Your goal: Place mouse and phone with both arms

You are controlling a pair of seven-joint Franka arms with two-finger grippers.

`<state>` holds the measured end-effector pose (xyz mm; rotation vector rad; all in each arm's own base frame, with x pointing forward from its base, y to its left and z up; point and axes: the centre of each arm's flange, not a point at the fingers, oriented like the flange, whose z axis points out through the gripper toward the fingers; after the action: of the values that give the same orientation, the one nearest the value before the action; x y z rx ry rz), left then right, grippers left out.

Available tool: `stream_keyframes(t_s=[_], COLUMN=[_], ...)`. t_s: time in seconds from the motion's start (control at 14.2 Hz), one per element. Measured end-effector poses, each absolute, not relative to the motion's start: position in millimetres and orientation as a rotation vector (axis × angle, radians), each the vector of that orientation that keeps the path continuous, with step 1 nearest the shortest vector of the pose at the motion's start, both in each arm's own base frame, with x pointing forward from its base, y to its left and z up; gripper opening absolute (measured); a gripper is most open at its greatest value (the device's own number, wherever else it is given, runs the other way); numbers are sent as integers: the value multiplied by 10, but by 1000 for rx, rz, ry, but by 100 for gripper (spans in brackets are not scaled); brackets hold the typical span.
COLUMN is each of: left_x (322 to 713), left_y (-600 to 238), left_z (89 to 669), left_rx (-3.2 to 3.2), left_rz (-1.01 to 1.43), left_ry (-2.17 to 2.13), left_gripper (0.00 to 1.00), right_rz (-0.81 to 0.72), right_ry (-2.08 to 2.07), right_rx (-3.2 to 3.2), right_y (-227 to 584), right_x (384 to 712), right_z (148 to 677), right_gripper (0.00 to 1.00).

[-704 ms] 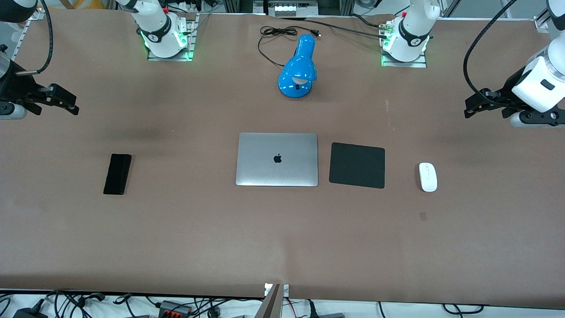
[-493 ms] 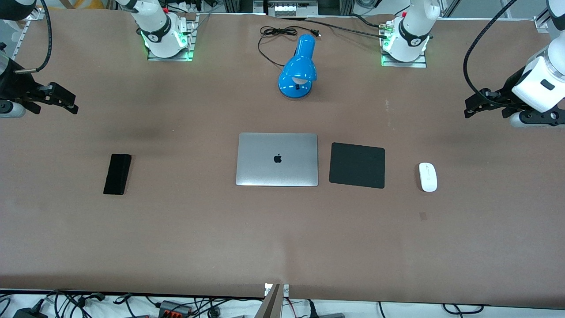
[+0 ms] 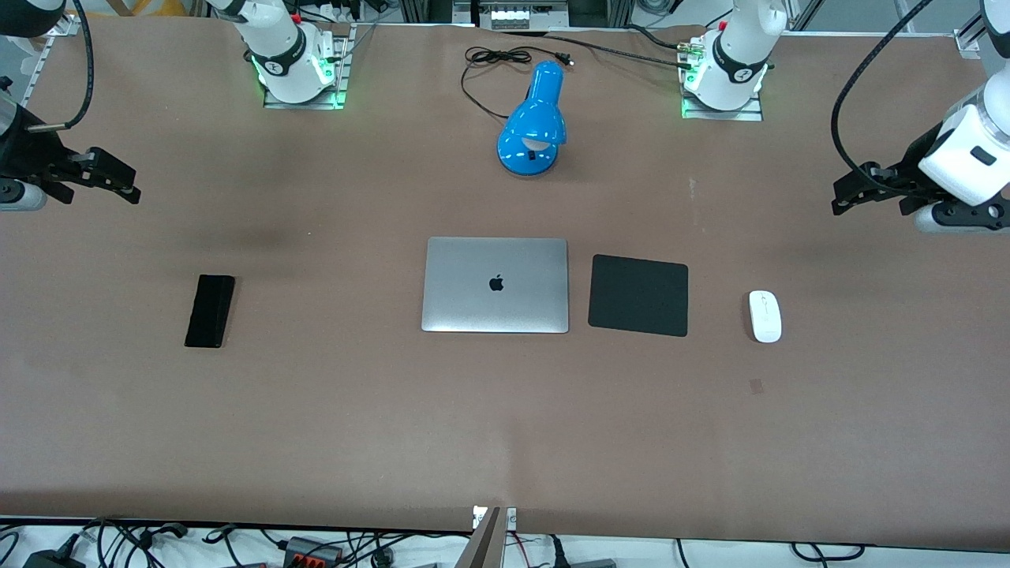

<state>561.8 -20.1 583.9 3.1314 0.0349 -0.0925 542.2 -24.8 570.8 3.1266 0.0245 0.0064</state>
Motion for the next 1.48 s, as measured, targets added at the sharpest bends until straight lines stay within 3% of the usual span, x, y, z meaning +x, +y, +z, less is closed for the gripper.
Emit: stream_keyframes(t_s=[0.42, 0.7, 1.06, 1.27, 1.48], left_x=[5805, 6068, 6523, 6460, 6156], left_y=[-4, 81, 117, 181, 214], left_z=[5485, 4871, 3819, 3134, 2508], left_rx=[3125, 3115, 3122, 3134, 3138], left_rz=[-200, -310, -226, -95, 57], left_ry=[87, 104, 70, 28, 14], left_gripper=[100, 100, 100, 100, 100], right_rz=[-126, -214, -241, -251, -263], right_ry=[-30, -69, -115, -133, -153], right_rx=[3119, 3109, 3099, 3095, 3092], right_y=[-372, -502, -736, -819, -916], right_x=[5789, 6043, 6252, 6278, 6277], right_z=[4842, 4020, 2997, 2670, 2374], right_gripper=[100, 100, 100, 100, 100])
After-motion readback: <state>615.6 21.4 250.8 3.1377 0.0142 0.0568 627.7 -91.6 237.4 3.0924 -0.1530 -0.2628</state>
